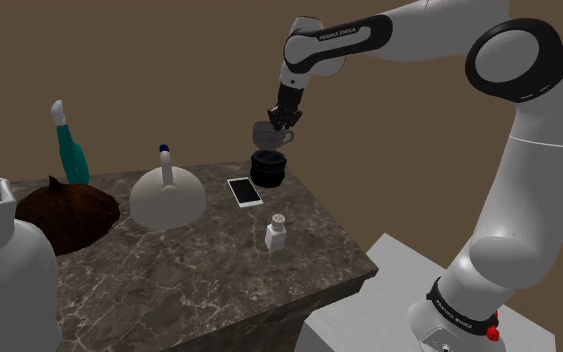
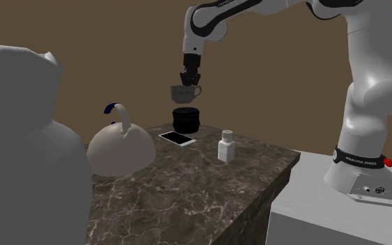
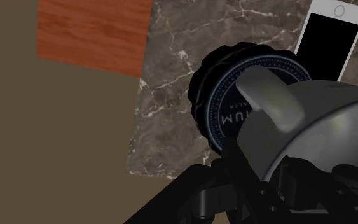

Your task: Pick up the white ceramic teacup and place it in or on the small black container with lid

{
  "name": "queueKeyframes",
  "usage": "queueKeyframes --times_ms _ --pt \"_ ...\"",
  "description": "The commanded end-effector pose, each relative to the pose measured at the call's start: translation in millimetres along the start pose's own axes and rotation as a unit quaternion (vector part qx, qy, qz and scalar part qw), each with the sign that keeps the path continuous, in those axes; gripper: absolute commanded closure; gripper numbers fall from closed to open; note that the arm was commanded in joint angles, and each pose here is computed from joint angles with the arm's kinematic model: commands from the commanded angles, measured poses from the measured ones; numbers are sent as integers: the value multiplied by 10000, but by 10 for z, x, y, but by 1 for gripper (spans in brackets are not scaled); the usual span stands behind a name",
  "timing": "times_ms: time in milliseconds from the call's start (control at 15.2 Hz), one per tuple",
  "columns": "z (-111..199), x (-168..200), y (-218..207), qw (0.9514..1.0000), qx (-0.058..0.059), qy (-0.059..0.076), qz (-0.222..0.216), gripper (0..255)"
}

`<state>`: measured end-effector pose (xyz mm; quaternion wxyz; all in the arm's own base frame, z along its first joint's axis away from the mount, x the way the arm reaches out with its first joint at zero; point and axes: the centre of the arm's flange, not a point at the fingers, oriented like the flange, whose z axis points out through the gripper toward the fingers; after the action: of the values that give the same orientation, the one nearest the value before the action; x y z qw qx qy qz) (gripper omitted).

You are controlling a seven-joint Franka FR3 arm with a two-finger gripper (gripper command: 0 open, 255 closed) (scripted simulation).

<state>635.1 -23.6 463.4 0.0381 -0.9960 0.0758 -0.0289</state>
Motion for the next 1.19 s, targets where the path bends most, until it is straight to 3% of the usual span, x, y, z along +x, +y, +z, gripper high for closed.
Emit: queueKeyframes --times_ms 0,198,726,792,1122 --pt "103 -8 7 10000 1 5 0 255" --pt "282 -18 22 10000 1 5 0 255" --pt "282 -18 22 10000 1 5 0 255" --pt "282 -17 23 10000 1 5 0 0" --pt "282 -18 22 10000 1 5 0 0"
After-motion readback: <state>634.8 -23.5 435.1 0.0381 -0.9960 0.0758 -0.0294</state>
